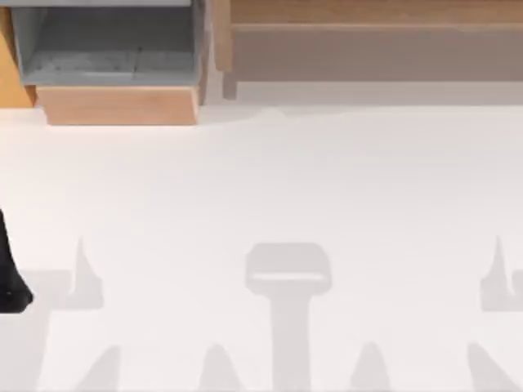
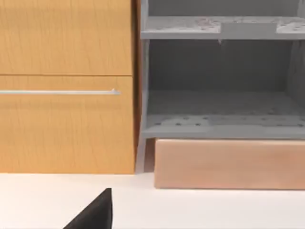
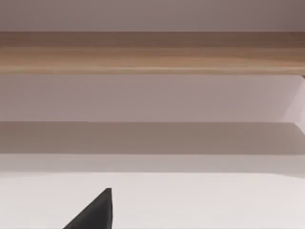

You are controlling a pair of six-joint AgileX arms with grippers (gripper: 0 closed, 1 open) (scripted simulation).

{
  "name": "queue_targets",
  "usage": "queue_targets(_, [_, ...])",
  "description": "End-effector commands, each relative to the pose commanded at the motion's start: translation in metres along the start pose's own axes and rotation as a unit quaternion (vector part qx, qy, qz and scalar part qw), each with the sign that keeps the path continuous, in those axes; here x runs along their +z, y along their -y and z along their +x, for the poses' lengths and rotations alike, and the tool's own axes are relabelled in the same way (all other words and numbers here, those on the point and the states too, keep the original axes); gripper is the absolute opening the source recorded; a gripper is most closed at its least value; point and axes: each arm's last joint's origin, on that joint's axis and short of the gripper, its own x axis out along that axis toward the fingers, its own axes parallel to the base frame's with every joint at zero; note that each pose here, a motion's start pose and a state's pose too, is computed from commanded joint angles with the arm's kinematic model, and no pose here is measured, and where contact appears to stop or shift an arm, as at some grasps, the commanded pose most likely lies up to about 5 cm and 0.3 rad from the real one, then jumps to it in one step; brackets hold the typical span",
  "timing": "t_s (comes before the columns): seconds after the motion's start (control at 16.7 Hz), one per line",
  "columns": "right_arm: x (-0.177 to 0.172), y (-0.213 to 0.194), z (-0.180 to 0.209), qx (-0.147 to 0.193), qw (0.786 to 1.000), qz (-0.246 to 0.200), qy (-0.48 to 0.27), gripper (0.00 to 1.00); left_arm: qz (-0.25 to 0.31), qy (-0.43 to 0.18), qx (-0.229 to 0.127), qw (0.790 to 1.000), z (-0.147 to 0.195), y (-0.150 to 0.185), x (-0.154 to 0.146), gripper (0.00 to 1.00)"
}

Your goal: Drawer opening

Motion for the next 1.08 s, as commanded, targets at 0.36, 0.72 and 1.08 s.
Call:
queue_targets(0.36, [0.0,0.0,0.0,0.0,1.0,0.0,0.0,1.0,0.001,0.013,0.001,1.0,0.004,0.003,0.022,1.0])
queue_targets(0.72, [0.0,0.0,0.0,0.0,1.0,0.0,0.0,1.0,-0.003,0.013,0.002,1.0,0.042,0.02,0.075,1.0])
queue_targets(1.08, [0.0,0.0,0.0,0.0,1.0,0.0,0.0,1.0,-0.002,0.002,0.002,1.0,0.108,0.056,0.101,1.0])
